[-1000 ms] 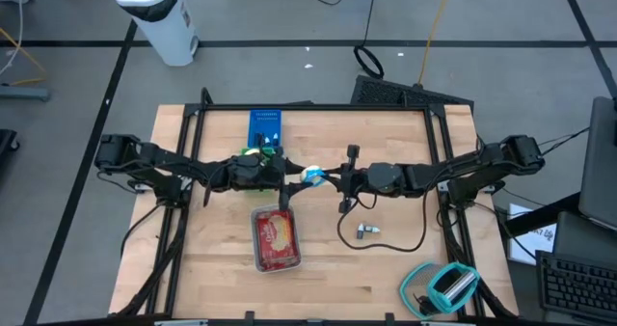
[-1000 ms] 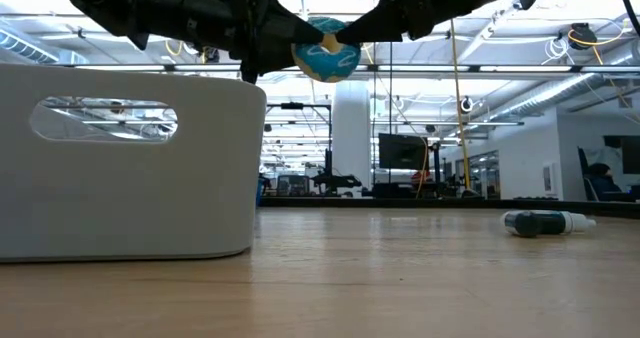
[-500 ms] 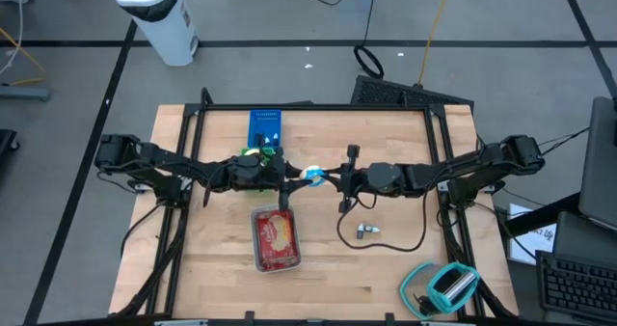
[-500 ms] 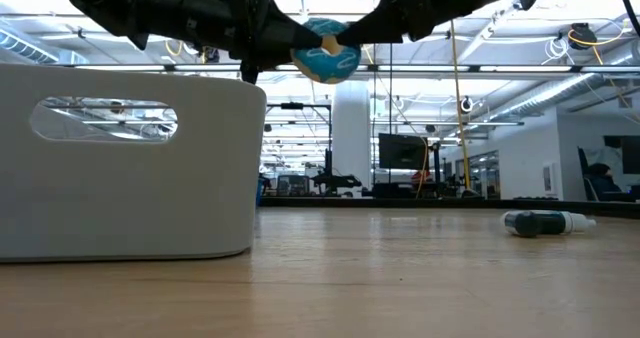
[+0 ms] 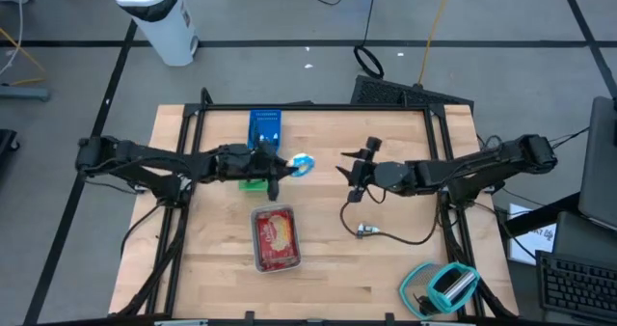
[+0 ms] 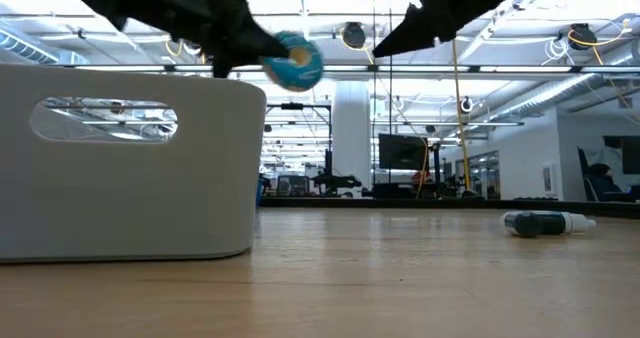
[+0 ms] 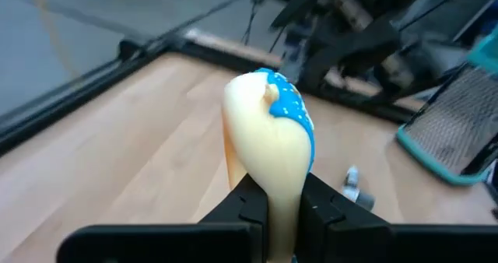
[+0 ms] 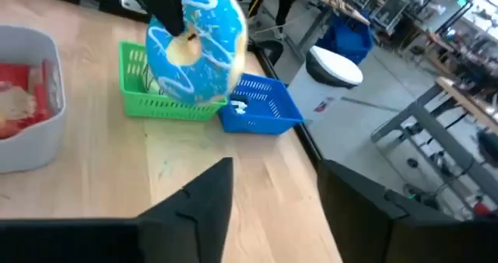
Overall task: Pick & Place Food Item
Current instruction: Put the blue donut into the green bin
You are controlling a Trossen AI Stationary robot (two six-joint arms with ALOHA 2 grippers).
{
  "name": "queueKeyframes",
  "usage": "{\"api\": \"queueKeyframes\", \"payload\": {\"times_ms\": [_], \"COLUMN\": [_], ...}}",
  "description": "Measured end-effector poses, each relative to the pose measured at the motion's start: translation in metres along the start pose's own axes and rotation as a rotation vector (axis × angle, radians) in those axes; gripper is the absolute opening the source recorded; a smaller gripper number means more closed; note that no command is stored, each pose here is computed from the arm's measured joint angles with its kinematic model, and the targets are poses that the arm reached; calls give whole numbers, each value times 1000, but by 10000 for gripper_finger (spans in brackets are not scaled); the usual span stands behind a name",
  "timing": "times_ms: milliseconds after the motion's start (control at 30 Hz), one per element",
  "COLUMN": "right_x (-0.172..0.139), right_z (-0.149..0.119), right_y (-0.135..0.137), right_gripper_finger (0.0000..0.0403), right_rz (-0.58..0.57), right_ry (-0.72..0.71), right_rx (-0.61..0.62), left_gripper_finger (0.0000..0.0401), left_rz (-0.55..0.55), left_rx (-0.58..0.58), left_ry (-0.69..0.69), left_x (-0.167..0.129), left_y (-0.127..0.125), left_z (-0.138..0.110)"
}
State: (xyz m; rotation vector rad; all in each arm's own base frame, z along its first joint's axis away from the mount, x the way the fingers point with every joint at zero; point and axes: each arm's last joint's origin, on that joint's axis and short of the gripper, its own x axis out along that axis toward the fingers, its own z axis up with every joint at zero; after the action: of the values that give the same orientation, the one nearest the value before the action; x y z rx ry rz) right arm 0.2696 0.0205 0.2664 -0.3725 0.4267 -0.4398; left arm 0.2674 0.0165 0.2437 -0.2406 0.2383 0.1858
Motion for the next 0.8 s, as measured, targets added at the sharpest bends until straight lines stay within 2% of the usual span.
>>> {"api": "queueKeyframes", "payload": {"times_ms": [200,500,800], "right_x": [-13,-22,-22], "right_z": [-14,-50,-65], "right_y": [-7,-11,-7], "right_gripper_finger": [202,196,194], "right_rz": [12,-6,-10], "right_ry": [70,61,-10], "right_rx": [25,90,75], "left_gripper_finger": [27,26,26], "left_rz": [84,161,207], "left_rx": [-68,-88,-138], "left_ry": [177,418,481], "left_x": [-38,-78,-80], "left_y": [11,18,29], "left_z": [0,-15,-51]}}
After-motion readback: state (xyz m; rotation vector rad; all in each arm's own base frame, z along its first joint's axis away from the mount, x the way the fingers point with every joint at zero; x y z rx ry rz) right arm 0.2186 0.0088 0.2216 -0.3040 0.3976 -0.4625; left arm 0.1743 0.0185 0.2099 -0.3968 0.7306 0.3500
